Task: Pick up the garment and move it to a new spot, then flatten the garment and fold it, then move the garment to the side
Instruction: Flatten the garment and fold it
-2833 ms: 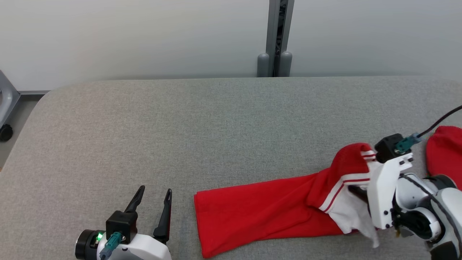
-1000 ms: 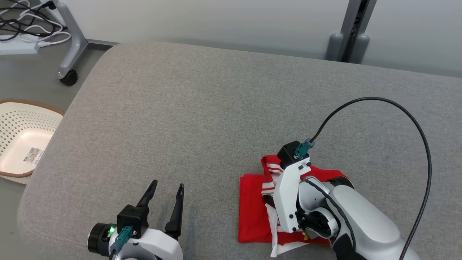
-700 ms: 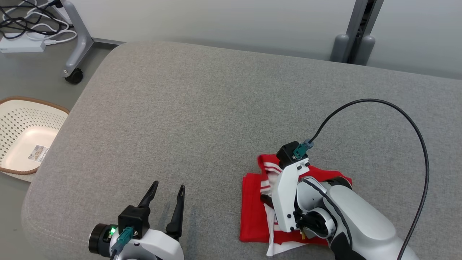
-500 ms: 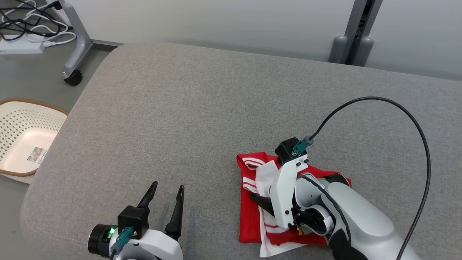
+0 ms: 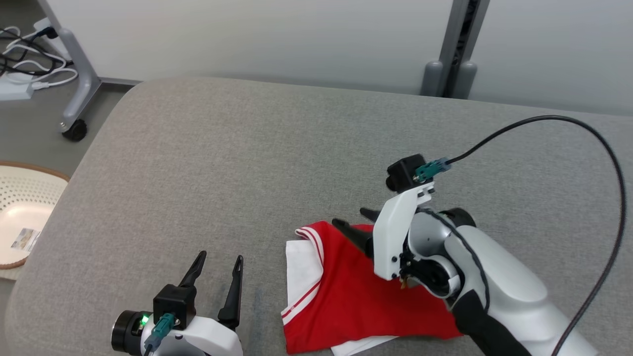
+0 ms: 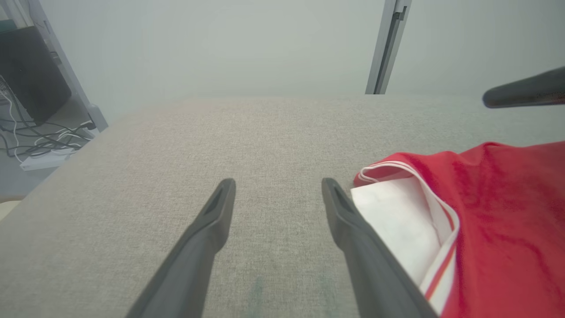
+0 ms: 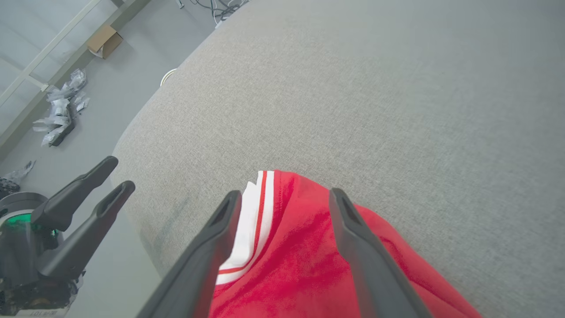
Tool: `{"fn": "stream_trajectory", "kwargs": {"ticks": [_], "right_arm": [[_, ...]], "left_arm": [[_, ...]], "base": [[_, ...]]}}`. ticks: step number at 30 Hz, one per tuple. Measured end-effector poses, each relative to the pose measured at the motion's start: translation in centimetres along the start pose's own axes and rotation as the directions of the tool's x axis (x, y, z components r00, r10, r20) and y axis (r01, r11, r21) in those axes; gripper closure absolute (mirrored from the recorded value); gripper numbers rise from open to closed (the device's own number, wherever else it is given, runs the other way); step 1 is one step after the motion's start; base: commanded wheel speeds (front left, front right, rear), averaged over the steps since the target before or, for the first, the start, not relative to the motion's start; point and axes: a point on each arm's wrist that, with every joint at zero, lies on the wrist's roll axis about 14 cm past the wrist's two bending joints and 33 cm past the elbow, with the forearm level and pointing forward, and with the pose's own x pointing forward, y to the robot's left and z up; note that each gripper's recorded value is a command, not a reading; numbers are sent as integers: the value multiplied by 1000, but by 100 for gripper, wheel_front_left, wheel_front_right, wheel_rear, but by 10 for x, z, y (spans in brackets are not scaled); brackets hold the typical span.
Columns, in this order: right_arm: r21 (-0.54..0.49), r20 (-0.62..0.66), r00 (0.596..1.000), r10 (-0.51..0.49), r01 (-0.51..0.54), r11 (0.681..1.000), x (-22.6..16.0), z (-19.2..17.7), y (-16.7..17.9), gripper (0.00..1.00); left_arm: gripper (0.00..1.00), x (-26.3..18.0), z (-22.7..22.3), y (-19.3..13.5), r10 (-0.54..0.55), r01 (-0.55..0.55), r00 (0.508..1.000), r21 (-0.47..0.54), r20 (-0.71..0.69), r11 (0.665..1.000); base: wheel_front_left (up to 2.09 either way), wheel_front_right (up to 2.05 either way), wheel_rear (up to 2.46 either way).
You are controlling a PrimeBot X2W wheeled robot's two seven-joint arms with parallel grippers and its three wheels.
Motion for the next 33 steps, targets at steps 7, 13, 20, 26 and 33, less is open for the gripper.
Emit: {"fn": "stream_trajectory", "kwargs": {"ticks": [7, 13, 20, 26, 33], "right_arm": [[-63, 231, 960, -159, 178, 982, -44, 44, -55, 0], [-60, 438, 864, -250, 306, 950, -92, 66, -90, 0], [-48, 547, 773, -323, 413, 909, -134, 53, -114, 0], [-6, 610, 692, -386, 491, 871, -165, 28, -128, 0], [118, 636, 603, -482, 541, 833, -186, -8, -137, 0]], "left_arm": [[0, 6, 9, -9, -34, 34, 999, 11, 29, 999], [0, 10, 12, -19, -69, 68, 997, 18, 39, 998], [0, 15, 21, -26, -90, 89, 994, 19, 65, 996], [0, 17, 25, -29, -99, 98, 992, 19, 77, 995], [0, 18, 29, -33, -108, 107, 990, 20, 91, 994]], "base": [[0, 0, 0], [0, 0, 0], [0, 0, 0], [0, 0, 0], [0, 0, 0]]}}
